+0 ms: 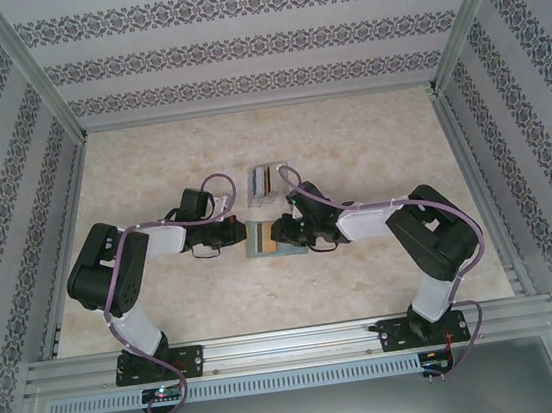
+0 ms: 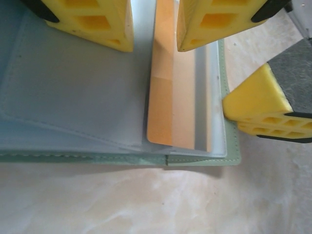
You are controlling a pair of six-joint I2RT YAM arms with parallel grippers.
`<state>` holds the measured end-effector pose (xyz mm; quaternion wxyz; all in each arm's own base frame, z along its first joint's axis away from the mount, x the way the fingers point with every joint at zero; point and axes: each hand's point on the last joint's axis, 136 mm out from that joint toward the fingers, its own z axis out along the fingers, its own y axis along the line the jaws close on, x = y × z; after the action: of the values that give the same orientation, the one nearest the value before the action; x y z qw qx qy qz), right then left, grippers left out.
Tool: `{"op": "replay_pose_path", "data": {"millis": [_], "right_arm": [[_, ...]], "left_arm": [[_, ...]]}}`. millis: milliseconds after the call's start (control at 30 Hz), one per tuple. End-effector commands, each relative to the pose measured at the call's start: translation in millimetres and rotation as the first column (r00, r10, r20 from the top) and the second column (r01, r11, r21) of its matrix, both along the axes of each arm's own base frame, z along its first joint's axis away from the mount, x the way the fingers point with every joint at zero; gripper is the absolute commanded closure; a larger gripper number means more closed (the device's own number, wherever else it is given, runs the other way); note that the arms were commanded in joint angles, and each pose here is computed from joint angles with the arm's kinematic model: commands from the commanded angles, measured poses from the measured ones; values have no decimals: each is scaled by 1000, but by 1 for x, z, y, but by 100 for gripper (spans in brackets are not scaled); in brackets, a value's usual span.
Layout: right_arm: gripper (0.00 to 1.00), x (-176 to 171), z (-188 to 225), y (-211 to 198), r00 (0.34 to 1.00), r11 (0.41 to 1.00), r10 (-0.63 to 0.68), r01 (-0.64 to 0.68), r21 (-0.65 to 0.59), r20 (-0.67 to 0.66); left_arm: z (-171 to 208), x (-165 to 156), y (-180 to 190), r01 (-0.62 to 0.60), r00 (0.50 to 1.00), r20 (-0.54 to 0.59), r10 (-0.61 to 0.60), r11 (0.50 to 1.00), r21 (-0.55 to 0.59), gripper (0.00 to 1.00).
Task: Put the credit cards into the card holder
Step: Insert the credit card into the card slot.
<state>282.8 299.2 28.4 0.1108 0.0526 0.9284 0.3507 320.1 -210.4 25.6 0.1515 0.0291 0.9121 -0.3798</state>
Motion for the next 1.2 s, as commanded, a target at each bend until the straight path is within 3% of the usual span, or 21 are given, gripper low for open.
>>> {"op": "replay_pose_path", "data": {"millis": [0, 300, 467, 800, 1033, 1167], "right_arm": [[70, -10, -15, -17, 999, 992, 21, -24, -121, -24], [87, -7, -18, 14, 995, 992, 91, -94, -86, -38], [88, -6, -10, 32, 990, 988, 137, -138, -62, -27], [81, -12, 8, 8, 986, 974, 164, -158, -161, 20], [62, -18, 14, -22, 993, 962, 111, -97, -255, 38], [61, -19, 8, -29, 996, 959, 83, -72, -274, 28]], "left_arm": [[-3, 2, -1, 0, 1000, -24, 0, 1000, 3, 100], [-3, 2, -2, 0, 1000, -27, 0, 1000, -6, 100], [-3, 3, -3, -1, 1000, -27, 0, 1000, -8, 100], [-3, 3, -2, -2, 1000, -26, 2, 1000, -2, 100], [-4, 2, -1, -4, 1000, -30, 5, 1000, 6, 100], [-4, 2, -1, -4, 999, -32, 4, 1000, 4, 100]]}}
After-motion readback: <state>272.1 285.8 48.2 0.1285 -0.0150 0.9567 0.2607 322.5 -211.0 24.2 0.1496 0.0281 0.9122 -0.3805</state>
